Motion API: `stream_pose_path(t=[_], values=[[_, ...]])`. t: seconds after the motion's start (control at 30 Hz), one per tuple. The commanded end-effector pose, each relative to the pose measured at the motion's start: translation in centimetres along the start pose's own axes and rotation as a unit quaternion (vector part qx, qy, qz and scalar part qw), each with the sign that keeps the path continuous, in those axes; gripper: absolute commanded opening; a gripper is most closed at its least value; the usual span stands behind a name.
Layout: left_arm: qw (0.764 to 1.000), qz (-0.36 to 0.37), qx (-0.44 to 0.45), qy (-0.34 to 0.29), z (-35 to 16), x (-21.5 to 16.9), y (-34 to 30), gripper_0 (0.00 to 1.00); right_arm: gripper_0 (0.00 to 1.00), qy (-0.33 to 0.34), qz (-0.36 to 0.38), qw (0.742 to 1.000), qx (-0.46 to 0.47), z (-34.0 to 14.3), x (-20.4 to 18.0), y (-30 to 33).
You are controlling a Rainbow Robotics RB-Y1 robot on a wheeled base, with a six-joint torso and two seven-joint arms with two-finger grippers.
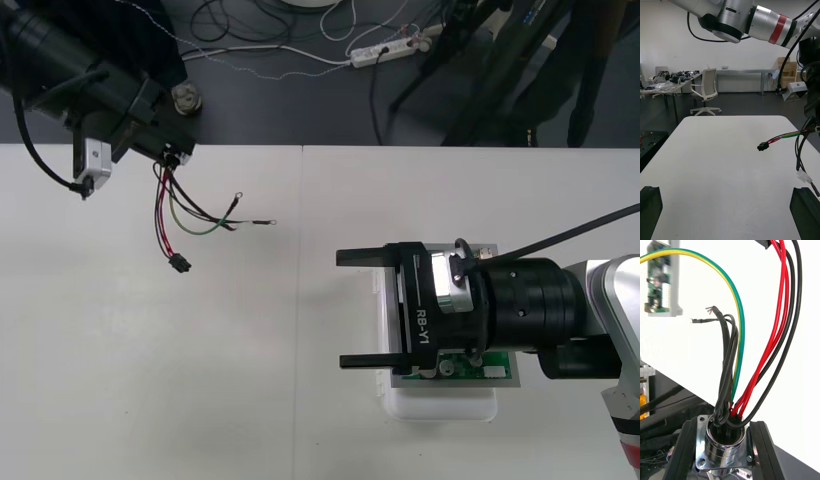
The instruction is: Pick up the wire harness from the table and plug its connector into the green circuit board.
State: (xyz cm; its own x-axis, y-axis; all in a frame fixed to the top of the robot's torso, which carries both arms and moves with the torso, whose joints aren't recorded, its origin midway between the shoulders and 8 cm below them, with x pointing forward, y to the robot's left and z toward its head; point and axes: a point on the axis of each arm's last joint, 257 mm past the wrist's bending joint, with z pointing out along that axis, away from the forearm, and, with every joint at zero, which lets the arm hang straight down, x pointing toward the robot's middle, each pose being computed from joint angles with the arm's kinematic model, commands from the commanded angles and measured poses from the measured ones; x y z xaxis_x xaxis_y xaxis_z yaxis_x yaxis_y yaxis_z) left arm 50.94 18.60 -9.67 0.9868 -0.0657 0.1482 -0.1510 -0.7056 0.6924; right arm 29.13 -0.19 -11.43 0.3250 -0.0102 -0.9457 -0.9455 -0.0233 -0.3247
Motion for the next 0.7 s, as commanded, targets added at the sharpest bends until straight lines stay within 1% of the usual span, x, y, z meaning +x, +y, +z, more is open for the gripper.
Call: stream_pose_path(t=[0.03,0.07,0.17,0.33,0.5,0.7], values=[[0.998,-0.06,-0.017,-0.031,-2.4,-2.2,0.5,0.0,1.0,0.006,0.007,1.0,-0.001,-1.6,-1.1,-0.8],[0.998,-0.06,-0.017,-0.031,-2.4,-2.2,0.5,0.0,1.0,0.006,0.007,1.0,-0.001,-1.6,-1.1,-0.8],[0.994,-0.092,-0.037,-0.037,-2.3,-2.6,0.9,0.0,1.0,0.009,0.013,1.0,-0.003,-2.2,-1.0,-0.8],[0.992,-0.11,-0.063,-0.027,-2.4,-2.6,1.3,0.0,1.0,0.008,0.018,1.0,-0.001,-2.8,-1.4,-1.0],[0.987,-0.138,-0.08,-0.031,-2.0,-3.3,1.2,0.0,1.0,0.009,0.026,1.0,-0.003,-3.3,-1.6,-1.0],[0.971,-0.211,-0.108,-0.041,-1.2,-4.8,-0.3,0.0,1.0,0.006,0.03,1.0,-0.004,-3.2,-1.8,-1.0]])
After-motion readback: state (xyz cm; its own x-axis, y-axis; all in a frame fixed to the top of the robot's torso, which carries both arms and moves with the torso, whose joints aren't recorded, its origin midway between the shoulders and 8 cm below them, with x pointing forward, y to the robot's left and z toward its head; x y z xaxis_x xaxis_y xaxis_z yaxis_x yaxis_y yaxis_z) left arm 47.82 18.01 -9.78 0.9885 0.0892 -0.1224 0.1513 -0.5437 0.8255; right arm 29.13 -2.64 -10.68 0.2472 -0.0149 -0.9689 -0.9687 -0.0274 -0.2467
